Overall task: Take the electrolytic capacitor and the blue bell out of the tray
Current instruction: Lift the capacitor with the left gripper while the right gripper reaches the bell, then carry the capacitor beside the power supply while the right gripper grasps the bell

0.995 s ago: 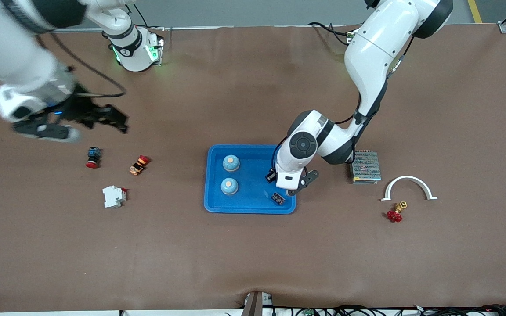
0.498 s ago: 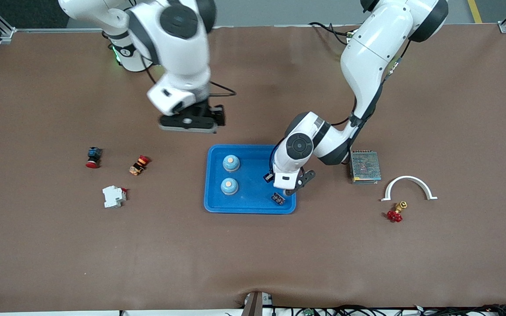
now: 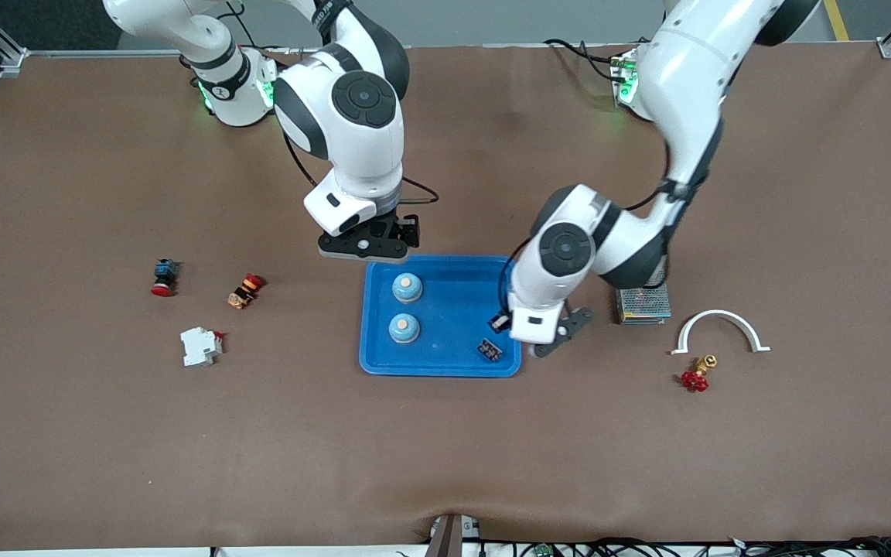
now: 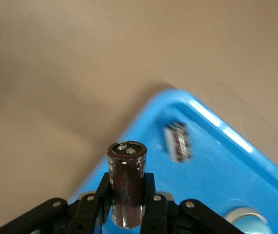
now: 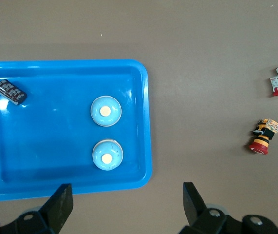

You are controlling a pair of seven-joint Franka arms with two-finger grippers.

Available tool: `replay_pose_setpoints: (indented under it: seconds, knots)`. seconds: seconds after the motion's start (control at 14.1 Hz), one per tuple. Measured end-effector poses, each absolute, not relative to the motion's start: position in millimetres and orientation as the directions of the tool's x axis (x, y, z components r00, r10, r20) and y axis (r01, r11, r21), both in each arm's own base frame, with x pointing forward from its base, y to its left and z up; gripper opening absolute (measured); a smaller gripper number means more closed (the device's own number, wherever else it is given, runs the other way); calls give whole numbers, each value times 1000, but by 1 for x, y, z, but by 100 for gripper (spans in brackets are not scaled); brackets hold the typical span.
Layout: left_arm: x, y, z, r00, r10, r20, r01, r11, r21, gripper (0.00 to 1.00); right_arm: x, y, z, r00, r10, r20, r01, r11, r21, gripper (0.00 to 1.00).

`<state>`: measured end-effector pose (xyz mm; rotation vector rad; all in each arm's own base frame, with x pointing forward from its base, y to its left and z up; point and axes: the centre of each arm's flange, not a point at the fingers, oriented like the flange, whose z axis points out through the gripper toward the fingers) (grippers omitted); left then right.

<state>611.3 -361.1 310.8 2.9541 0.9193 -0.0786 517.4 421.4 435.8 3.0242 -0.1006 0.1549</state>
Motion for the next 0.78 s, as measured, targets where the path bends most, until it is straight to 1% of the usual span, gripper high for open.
replay_pose_setpoints:
  seconds: [0.14, 0.28, 0.43, 0.57, 0.78]
  knots:
    - [622, -317, 341, 848, 526, -68, 527, -850, -13, 30, 519, 424, 437, 991, -59, 118, -70, -993, 93, 100]
    - [629, -269, 356, 871, 486, -76, 485, -874, -37, 30, 516, 430, 429, 992, -48, 117, -59, -994, 90, 100]
    - [630, -220, 354, 883, 460, -93, 456, -888, -58, 30, 512, 443, 407, 994, -25, 108, -35, -995, 91, 100]
    - [627, -175, 344, 883, 454, -118, 448, -891, -81, 30, 515, 454, 379, 994, -2, 114, -10, -997, 74, 100]
    - [622, -117, 325, 878, 455, -150, 440, -890, -120, 30, 520, 460, 340, 992, 81, 98, 74, -994, 79, 100]
